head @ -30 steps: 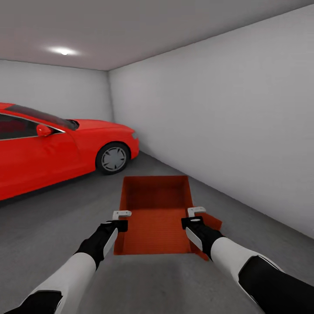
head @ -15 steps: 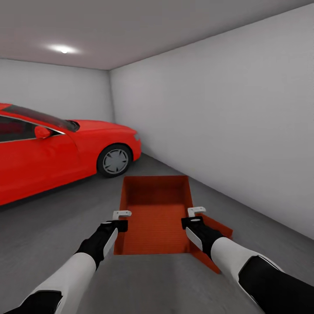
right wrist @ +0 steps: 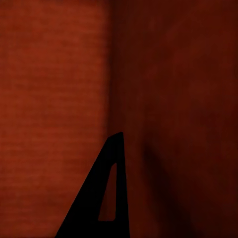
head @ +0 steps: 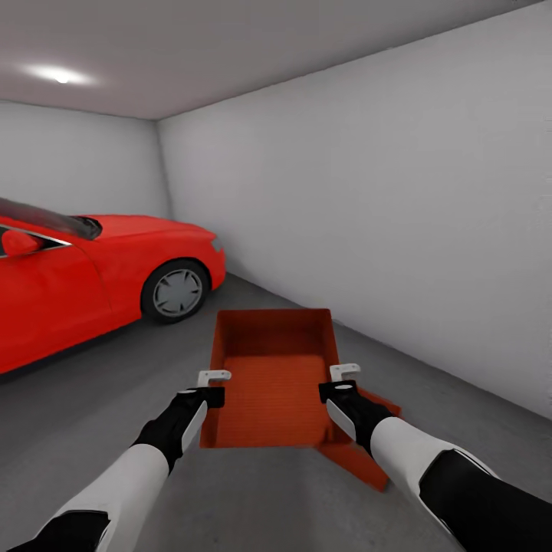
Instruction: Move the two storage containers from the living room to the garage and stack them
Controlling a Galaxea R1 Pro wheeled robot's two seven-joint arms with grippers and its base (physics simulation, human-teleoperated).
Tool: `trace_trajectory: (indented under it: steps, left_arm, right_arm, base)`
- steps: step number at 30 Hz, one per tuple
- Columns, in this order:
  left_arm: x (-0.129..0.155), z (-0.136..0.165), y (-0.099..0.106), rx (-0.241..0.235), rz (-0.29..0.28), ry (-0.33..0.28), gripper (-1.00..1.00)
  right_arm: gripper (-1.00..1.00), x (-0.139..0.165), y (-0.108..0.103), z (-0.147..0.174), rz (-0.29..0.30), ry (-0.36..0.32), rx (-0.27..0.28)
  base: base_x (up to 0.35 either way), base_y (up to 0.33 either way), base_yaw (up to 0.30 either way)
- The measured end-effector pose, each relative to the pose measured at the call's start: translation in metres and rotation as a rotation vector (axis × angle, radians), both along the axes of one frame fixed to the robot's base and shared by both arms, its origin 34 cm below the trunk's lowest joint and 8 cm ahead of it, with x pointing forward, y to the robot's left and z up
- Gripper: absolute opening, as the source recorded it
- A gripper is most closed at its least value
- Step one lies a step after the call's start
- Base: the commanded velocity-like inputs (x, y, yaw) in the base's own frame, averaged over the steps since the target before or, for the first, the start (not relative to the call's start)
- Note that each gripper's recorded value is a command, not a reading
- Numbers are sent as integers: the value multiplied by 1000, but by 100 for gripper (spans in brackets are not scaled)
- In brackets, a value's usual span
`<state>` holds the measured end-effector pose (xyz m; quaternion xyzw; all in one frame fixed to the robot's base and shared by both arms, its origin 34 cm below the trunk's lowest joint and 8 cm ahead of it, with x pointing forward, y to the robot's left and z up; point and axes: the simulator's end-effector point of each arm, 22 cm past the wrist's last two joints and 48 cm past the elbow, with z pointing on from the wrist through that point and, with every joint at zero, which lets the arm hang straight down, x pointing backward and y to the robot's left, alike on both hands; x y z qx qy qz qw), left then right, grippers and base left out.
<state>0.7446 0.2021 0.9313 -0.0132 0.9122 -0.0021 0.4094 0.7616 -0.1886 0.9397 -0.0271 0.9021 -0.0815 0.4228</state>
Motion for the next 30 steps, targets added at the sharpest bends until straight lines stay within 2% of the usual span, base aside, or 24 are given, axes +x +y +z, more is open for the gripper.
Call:
trace_trajectory:
  steps: [30]
  left_arm:
    - [0,0,0,0,0,0,-100]
  right_arm:
    - [-100,0,0,0,0,0,0]
  base:
    - [305,195,-282]
